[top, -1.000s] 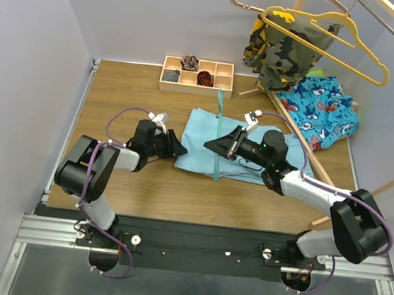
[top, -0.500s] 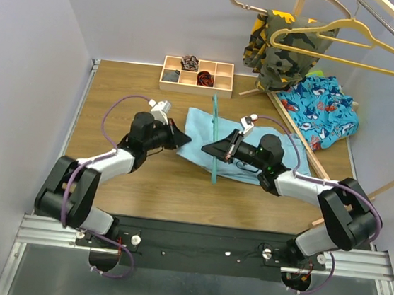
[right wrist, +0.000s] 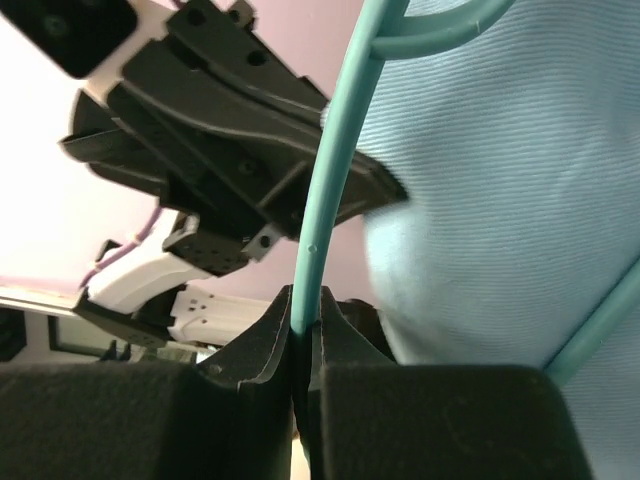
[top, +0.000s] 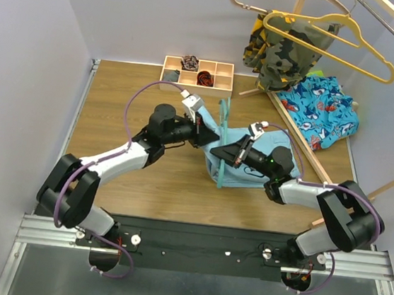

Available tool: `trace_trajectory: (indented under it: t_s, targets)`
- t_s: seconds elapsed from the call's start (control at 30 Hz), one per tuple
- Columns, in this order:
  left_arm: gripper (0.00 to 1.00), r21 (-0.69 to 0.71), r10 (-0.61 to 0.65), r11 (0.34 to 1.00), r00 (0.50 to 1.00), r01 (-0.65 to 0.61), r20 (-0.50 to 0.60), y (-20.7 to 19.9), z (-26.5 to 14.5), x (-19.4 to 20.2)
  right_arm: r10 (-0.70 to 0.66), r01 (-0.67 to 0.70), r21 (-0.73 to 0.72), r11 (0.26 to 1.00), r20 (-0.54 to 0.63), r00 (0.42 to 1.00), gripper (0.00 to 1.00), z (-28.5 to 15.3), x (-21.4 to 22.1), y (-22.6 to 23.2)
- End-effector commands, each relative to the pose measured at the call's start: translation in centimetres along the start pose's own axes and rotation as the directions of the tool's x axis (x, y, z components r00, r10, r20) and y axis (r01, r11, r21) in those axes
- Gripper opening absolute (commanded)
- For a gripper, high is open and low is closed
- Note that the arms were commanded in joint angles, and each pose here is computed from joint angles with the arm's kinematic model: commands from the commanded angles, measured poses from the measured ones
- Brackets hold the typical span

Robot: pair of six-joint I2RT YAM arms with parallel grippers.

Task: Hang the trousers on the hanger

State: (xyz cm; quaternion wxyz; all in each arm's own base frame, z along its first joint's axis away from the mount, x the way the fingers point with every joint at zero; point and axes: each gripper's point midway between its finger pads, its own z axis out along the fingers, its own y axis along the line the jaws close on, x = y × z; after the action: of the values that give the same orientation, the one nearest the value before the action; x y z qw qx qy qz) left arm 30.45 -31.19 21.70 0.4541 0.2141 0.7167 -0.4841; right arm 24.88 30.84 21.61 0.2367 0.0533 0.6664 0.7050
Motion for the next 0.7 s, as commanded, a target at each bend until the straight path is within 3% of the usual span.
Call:
trace_trajectory:
  t_s: [0.0, 0.43, 0.67]
  targets:
    - [0.00, 0.166, 0.122, 0.978, 0.992, -0.127, 0.044, -3.4, 2.6, -1.8, -0.050, 0.058, -0.104, 0.993, 0.077, 0.996, 0.01, -2.7, -0.8, 3.3]
    - [0.00, 0.398, 0.117, 0.914, 0.989, -0.072, -0.089, -7.2, 8.1, 4.4, -0.077, 0.086, -0.059, 0.995, 0.139, 0.987, 0.01, -8.1, -0.8, 1.8]
    - [0.00, 0.452, 0.055, 0.892, 0.987, 0.020, -0.151, -7.3, 8.8, 8.2, -0.069, 0.068, 0.005, 0.998, 0.052, 0.996, 0.01, -8.5, 0.2, -1.2]
